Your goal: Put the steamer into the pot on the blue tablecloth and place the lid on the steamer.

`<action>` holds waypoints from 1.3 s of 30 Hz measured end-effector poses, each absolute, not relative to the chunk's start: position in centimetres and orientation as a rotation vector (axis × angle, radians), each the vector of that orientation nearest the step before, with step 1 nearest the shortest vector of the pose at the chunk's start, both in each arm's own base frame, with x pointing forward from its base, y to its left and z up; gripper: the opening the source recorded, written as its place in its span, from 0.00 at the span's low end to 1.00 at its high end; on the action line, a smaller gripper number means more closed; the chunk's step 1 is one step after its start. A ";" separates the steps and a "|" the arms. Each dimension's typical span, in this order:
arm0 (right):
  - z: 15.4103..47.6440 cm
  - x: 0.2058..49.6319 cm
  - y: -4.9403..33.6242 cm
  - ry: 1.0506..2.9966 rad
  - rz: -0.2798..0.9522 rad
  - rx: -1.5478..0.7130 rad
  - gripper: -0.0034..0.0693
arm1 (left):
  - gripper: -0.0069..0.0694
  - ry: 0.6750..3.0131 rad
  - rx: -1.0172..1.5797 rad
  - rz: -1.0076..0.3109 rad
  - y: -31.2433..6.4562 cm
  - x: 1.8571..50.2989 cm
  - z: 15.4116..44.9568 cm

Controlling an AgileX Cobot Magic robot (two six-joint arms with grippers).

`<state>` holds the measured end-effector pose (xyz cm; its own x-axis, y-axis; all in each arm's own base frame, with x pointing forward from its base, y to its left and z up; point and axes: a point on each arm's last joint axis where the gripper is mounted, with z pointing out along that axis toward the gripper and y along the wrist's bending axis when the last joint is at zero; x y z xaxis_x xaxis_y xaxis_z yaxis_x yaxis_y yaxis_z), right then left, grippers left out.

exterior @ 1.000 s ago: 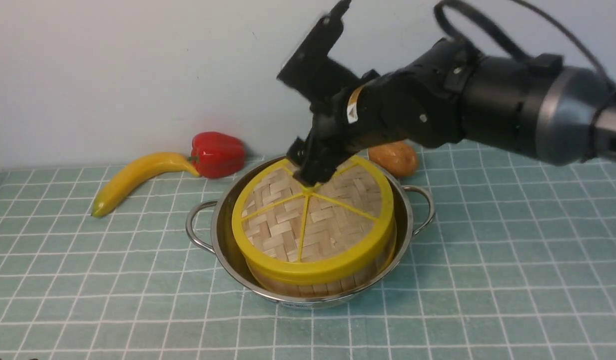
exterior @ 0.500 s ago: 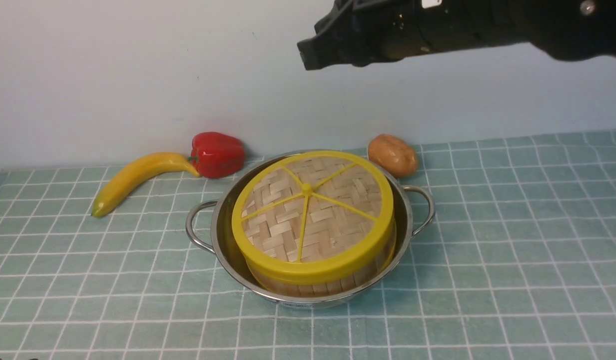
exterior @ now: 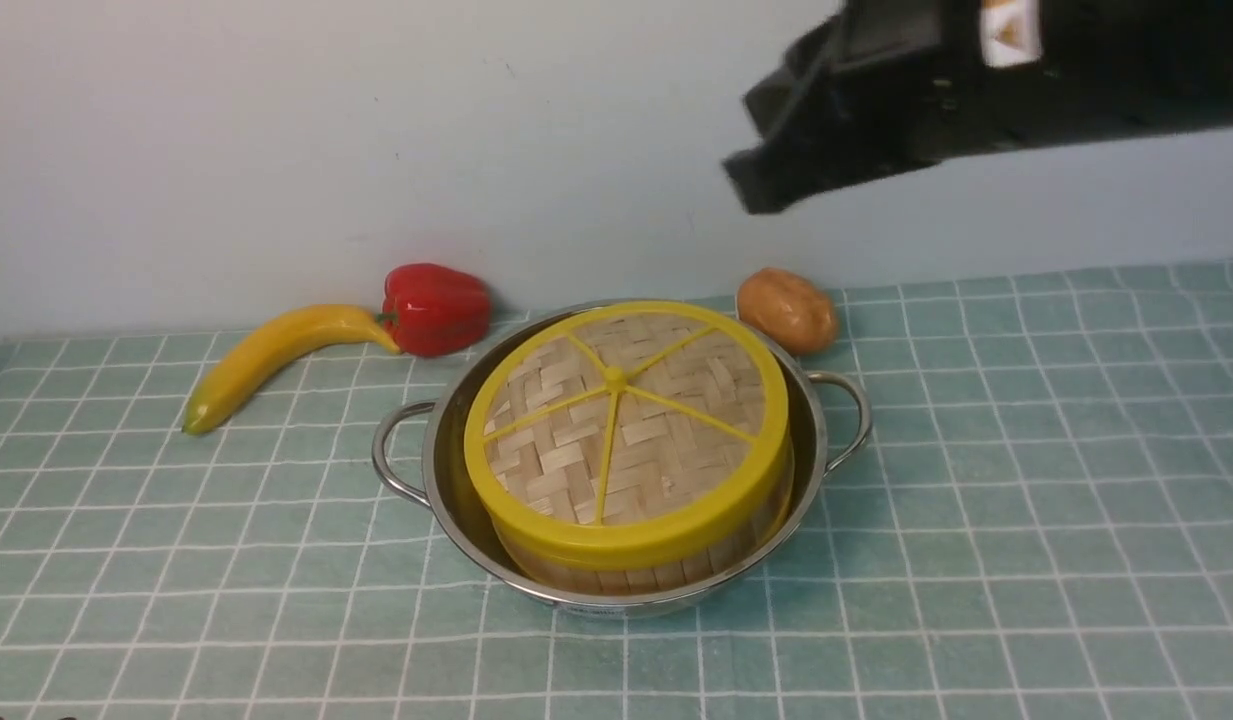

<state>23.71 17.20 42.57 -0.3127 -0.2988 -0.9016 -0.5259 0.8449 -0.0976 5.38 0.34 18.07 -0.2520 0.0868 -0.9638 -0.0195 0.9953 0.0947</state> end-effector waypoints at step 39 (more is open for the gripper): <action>19.4 5.7 -0.3 1.666 0.200 0.221 0.25 | 0.41 1.823 0.049 0.100 0.3 5.4 18.1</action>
